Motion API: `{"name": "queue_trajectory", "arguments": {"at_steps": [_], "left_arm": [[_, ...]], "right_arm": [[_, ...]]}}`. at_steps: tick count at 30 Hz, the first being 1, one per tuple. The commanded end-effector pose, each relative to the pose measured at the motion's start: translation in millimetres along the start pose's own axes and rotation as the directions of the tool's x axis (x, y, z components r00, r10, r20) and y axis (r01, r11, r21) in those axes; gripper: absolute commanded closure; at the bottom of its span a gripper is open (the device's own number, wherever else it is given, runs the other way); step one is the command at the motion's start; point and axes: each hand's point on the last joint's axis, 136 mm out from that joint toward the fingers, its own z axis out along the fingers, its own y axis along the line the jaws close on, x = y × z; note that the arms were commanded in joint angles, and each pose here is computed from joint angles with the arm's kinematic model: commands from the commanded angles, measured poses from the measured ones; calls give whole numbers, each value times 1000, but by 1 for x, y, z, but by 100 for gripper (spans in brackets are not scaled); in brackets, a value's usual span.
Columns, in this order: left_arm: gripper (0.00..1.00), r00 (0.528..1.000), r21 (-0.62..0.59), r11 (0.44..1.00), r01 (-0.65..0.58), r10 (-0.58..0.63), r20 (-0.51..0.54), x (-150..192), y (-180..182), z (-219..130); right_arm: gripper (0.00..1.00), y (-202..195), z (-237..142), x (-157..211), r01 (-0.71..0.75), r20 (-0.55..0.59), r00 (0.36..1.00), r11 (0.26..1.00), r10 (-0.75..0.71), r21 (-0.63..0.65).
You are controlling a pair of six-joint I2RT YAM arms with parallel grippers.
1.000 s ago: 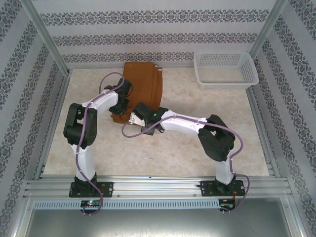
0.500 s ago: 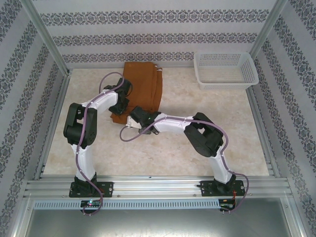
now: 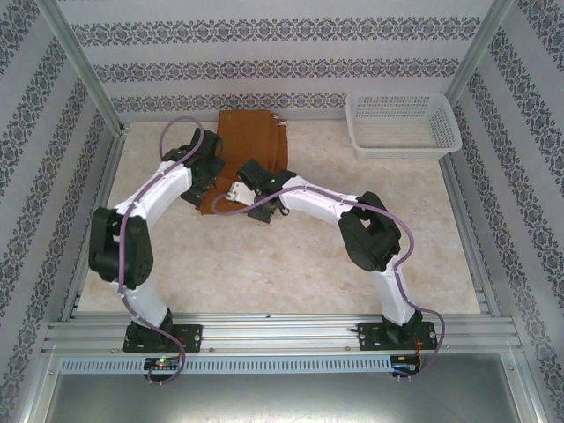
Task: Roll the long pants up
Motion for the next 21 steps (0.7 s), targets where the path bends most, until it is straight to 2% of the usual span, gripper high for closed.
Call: {"name": "queue_trajectory", "arguments": {"at_steps": [1, 8, 11, 21], "left_arm": [[0, 1000, -15, 1000, 0, 0, 8, -2, 22, -21], [0, 997, 25, 999, 35, -33, -66, 29, 39, -23], [0, 998, 35, 999, 41, -39, -58, 38, 40, -14], [0, 993, -8, 998, 69, -68, 96, 17, 19, 23]], "right_arm": [[100, 7, -23, -9, -93, 5, 996, 988, 94, -127], [100, 3, -35, -25, -176, 8, 983, 957, 182, -230], [100, 9, -39, -30, -196, 3, 979, 938, 205, -286], [100, 21, -61, -31, -218, 9, 972, 911, 236, -351]]}}
